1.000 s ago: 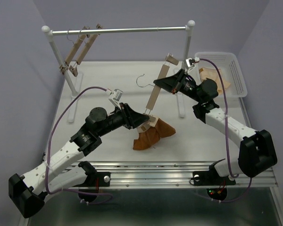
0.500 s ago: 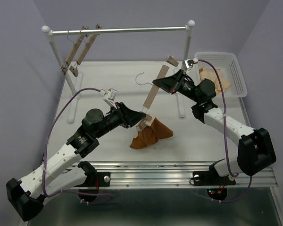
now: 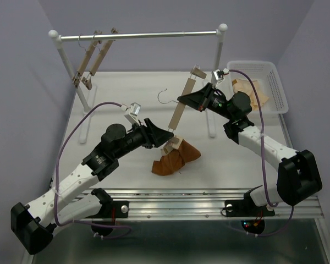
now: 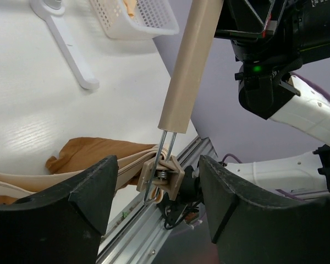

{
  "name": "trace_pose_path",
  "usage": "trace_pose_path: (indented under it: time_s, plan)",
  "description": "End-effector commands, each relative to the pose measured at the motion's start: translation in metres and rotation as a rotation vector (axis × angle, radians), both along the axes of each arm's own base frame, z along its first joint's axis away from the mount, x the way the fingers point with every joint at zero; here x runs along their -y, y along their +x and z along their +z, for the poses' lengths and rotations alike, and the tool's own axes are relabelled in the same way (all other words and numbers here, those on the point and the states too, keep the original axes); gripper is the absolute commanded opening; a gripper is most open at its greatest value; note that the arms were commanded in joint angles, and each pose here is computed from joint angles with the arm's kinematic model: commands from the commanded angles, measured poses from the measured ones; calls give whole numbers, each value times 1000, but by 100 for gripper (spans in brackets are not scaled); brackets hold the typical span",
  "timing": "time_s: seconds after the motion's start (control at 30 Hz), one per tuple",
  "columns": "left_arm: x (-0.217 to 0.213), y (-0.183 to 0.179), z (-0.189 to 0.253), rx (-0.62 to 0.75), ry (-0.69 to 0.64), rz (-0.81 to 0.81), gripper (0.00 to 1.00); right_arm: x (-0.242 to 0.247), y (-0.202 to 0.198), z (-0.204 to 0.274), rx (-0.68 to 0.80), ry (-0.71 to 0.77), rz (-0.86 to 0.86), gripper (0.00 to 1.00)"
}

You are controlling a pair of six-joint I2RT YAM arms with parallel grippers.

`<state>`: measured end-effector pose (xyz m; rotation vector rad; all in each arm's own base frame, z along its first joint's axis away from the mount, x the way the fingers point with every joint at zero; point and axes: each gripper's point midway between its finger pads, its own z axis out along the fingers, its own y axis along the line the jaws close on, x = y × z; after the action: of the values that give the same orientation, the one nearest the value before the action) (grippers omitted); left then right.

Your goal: Remove the underwear clipped to the hanger

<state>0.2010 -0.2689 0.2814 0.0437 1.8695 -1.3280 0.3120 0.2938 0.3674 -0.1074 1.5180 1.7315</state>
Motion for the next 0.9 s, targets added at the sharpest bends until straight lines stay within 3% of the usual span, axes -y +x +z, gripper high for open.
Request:
trace_pose_path:
  time_s: [0.0,0.23,0.47,0.87]
  plan:
    - [-2,0,42,86,-73,1,71,5,-14,39,126,38,12,1]
    - [-5,-3,43,103,-85,-11,54,4,-12,39,120,41,11,1]
    - [3,-14,38,108,-90,-100,67,4,-12,41,110,57,17,1]
    - [6,-17,33,109,-81,-125,67,3,-18,49,126,81,53,1]
